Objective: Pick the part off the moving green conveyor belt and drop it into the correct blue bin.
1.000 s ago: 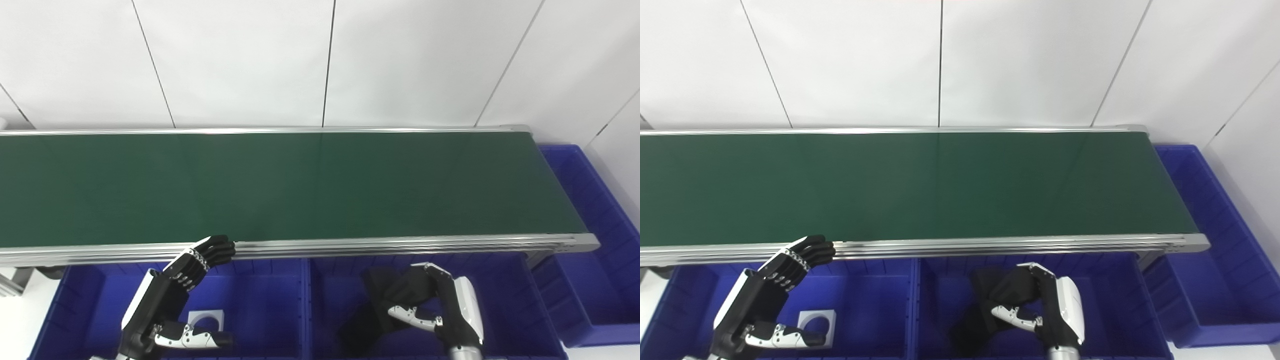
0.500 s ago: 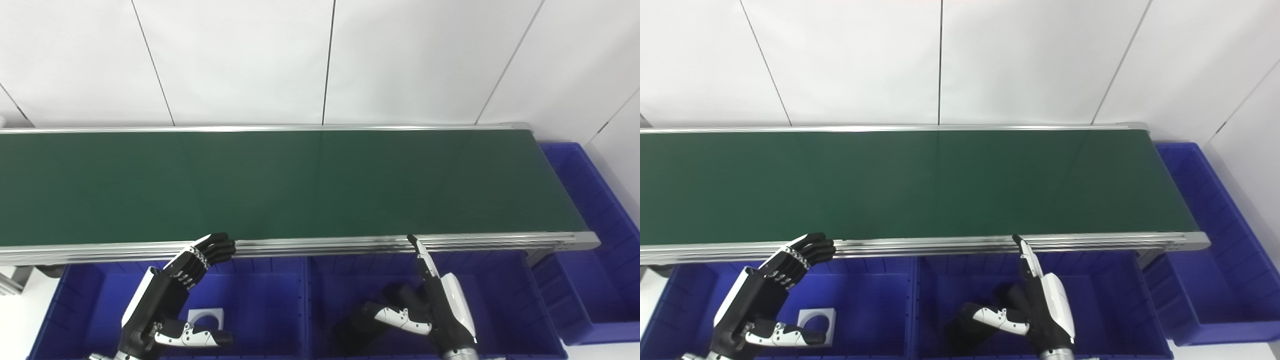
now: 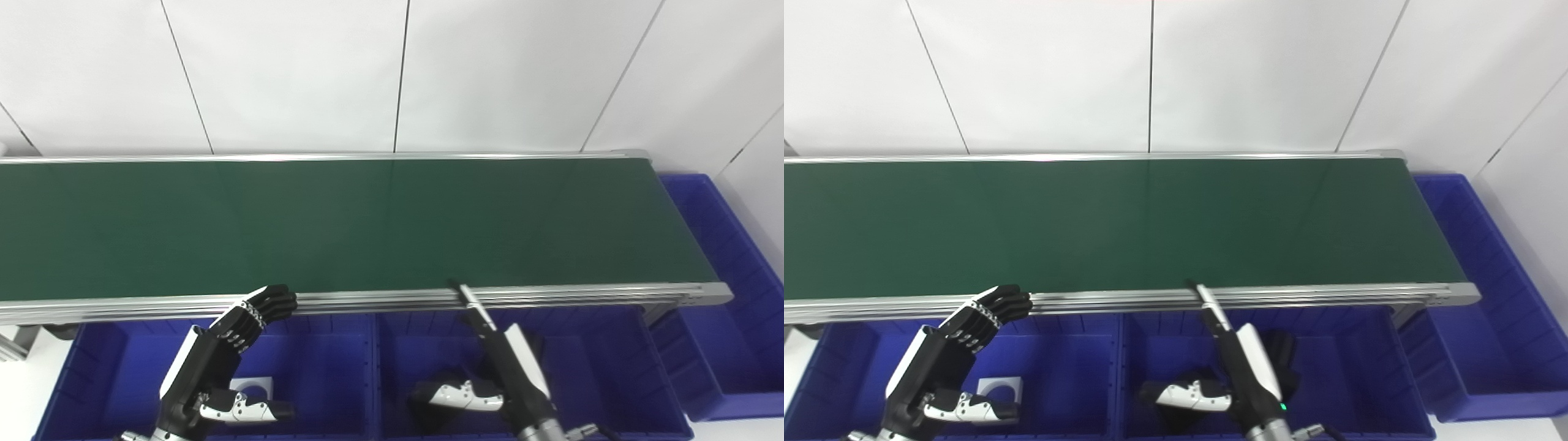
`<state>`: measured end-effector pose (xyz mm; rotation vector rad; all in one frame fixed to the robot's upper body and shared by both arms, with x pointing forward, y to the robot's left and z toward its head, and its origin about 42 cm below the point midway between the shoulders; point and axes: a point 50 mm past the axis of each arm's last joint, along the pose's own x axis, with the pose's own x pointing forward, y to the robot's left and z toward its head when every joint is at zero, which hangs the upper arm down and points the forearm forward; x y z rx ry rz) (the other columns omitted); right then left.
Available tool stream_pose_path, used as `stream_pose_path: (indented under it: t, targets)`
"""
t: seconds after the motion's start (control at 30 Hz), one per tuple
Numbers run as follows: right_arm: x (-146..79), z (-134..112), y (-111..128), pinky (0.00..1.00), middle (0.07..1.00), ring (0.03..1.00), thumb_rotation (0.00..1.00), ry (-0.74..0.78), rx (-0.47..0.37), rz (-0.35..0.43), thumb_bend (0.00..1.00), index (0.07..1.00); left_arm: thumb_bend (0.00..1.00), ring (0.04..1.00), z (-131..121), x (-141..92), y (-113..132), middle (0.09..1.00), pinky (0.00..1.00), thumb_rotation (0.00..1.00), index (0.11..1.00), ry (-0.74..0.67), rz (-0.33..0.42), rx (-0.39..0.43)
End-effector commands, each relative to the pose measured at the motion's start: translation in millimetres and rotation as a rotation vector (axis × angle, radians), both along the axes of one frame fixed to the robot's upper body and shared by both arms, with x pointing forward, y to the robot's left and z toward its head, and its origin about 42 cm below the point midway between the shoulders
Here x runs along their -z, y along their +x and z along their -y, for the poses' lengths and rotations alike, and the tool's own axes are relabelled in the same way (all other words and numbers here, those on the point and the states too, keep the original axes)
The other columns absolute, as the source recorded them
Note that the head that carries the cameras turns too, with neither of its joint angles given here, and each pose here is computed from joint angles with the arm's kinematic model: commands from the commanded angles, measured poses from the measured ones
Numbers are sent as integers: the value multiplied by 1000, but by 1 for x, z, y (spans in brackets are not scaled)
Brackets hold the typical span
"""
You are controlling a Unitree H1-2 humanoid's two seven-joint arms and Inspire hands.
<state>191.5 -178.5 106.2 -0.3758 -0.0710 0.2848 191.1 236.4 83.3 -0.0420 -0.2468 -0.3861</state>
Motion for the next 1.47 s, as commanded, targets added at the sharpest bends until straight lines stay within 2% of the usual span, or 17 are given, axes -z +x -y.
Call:
stream_pose_path:
  t: [0.0, 0.17, 0.33, 0.47, 0.73, 1.43]
  targets:
    - [-6, -5, 2, 817, 932, 886, 408, 49, -38, 61, 1000, 936, 883, 794, 2, -5, 4, 806, 805, 80, 814, 4, 39, -7]
    - [1, -4, 4, 835, 921, 884, 374, 62, -61, 48, 1000, 925, 882, 797, 4, -3, 4, 810, 806, 86, 818, 8, 31, -11]
    - [6, 0, 7, 849, 920, 889, 385, 68, -76, 36, 1000, 933, 878, 800, 8, -2, 5, 814, 810, 80, 819, 8, 27, -20]
    - [12, 5, 9, 843, 930, 892, 352, 66, -71, 28, 1000, 943, 870, 797, 13, -1, 6, 816, 796, 62, 823, 3, 23, -43]
    - [17, 10, 6, 844, 934, 894, 364, 79, -47, 15, 993, 956, 860, 799, 15, 0, 6, 817, 795, 64, 827, 17, 30, -55]
    - [20, 18, 3, 828, 922, 888, 368, 79, -2, 53, 985, 958, 855, 803, 16, 4, 3, 822, 802, 55, 821, 11, 18, -50]
